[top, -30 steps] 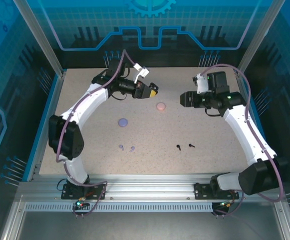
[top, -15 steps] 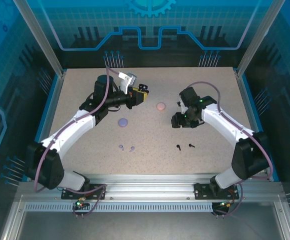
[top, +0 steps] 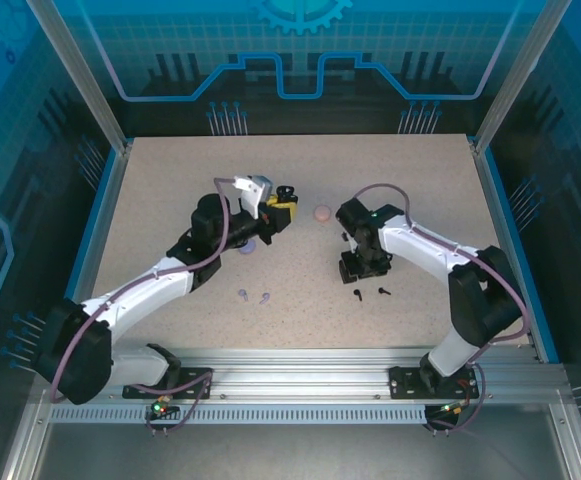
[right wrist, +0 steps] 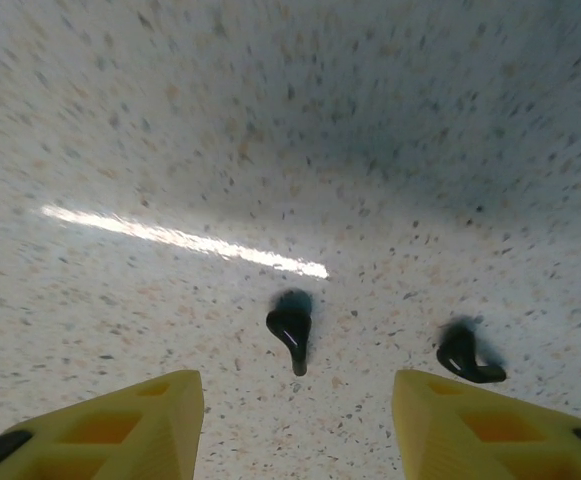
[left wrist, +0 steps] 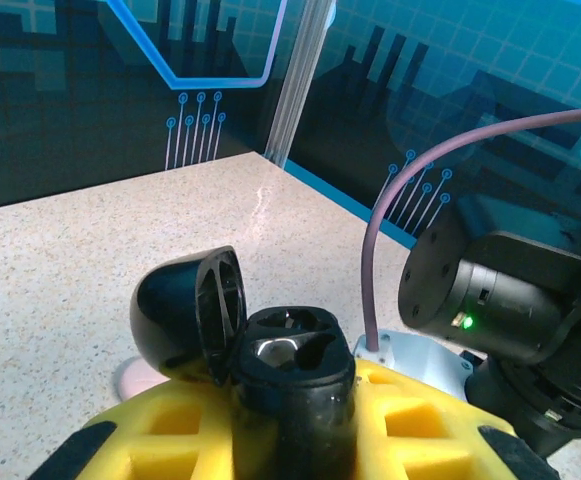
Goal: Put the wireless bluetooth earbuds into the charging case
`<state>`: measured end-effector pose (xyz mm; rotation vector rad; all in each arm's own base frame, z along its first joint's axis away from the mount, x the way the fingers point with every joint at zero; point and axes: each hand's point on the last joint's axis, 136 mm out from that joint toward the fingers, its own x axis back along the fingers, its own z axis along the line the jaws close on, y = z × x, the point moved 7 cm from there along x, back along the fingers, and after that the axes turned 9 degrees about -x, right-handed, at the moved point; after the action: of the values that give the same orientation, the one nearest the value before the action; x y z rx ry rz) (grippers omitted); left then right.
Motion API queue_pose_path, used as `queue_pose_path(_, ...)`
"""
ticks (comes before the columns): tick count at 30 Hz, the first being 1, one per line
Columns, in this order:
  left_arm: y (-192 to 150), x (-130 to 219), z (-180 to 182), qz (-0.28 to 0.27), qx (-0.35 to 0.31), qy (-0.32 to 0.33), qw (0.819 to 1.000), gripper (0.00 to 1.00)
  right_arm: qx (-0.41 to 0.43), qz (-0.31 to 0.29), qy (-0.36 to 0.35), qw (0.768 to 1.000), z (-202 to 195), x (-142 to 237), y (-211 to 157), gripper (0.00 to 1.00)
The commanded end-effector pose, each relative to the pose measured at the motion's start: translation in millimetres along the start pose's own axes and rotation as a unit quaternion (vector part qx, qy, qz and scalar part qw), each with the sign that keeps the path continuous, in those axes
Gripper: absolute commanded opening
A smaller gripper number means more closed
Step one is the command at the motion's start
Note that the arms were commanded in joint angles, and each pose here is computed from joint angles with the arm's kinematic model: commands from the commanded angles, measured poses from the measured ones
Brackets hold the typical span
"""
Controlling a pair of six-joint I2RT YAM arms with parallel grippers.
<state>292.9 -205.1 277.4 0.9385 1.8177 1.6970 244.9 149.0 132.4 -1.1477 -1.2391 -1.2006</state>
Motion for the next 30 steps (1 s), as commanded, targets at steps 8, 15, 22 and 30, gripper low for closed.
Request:
queue_pose_path(8,23.8,17.4,0.0,-0.131,-0.056,0.061,0.988,0.00,0.007,0.010,-0.033,0.999,14.5,-28.1,-9.8,0.51)
queue_pose_path(15,25.2,18.5,-0.5,-0.146,-0.045,0.058,0.987,0.00,0.007,0.014,-0.059,0.998,11.1,-38.6,-14.1,0.48)
queue_pose_path(22,27.1,16.2,-4.4,-0.147,-0.042,0.036,0.988,0.00,0.006,0.021,-0.068,0.997,8.8,-50.4,-15.7,0.46)
queue_pose_path(30,27.1,12.0,-10.2,-0.142,-0.046,0.015,0.989,0.00,0.009,0.022,-0.075,0.997,8.2,-56.2,-14.9,0.42)
